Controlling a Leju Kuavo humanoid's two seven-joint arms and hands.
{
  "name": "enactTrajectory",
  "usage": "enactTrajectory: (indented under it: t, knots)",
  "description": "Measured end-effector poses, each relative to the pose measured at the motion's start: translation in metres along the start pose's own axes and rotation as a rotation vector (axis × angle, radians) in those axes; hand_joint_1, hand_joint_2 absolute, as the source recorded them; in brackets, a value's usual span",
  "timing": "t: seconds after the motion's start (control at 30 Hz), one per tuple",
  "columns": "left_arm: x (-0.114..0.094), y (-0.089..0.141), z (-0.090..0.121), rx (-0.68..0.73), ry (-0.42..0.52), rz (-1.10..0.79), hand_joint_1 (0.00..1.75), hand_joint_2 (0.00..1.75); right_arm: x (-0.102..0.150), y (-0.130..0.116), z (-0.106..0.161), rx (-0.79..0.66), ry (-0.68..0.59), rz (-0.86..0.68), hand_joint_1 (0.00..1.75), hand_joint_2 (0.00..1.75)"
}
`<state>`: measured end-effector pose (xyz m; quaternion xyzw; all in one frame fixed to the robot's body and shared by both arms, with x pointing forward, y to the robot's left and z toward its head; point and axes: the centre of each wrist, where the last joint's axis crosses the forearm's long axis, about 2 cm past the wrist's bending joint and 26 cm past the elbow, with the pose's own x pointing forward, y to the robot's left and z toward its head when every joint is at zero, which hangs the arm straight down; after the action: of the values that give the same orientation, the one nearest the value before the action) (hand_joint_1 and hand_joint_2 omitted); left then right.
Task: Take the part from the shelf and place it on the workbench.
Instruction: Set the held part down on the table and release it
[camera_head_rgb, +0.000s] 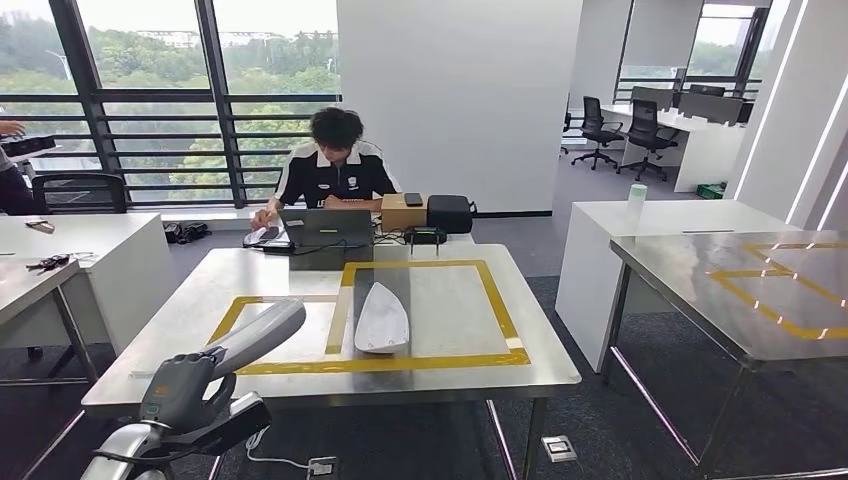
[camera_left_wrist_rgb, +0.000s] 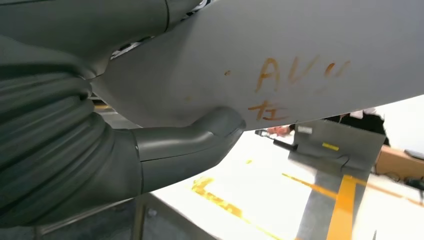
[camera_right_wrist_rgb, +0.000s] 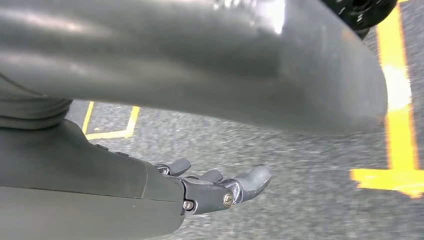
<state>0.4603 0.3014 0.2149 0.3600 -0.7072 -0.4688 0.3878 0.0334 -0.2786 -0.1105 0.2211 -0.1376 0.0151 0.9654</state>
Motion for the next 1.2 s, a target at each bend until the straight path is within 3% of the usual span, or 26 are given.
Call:
enactTrajectory:
  t: [0.57, 0.8, 1.2]
  knots:
    - [0.004, -0.009, 0.003, -0.033, -0.011, 0.005, 1.48, 1.75, -0.001, 0.001, 0.0, -0.002, -0.002, -0.019, 0.0, 0.0]
    - [0.013, 0.0, -0.012, -0.019, -0.021, 0.006, 1.48, 1.75, 0.004, 0.0, -0.001, -0.005, -0.009, -0.035, 0.0, 0.0]
    - [-0.002, -0.004, -0.001, -0.047, 0.017, 0.007, 1.48, 1.75, -0.003, 0.001, 0.0, -0.003, 0.015, -0.034, 0.0, 0.0]
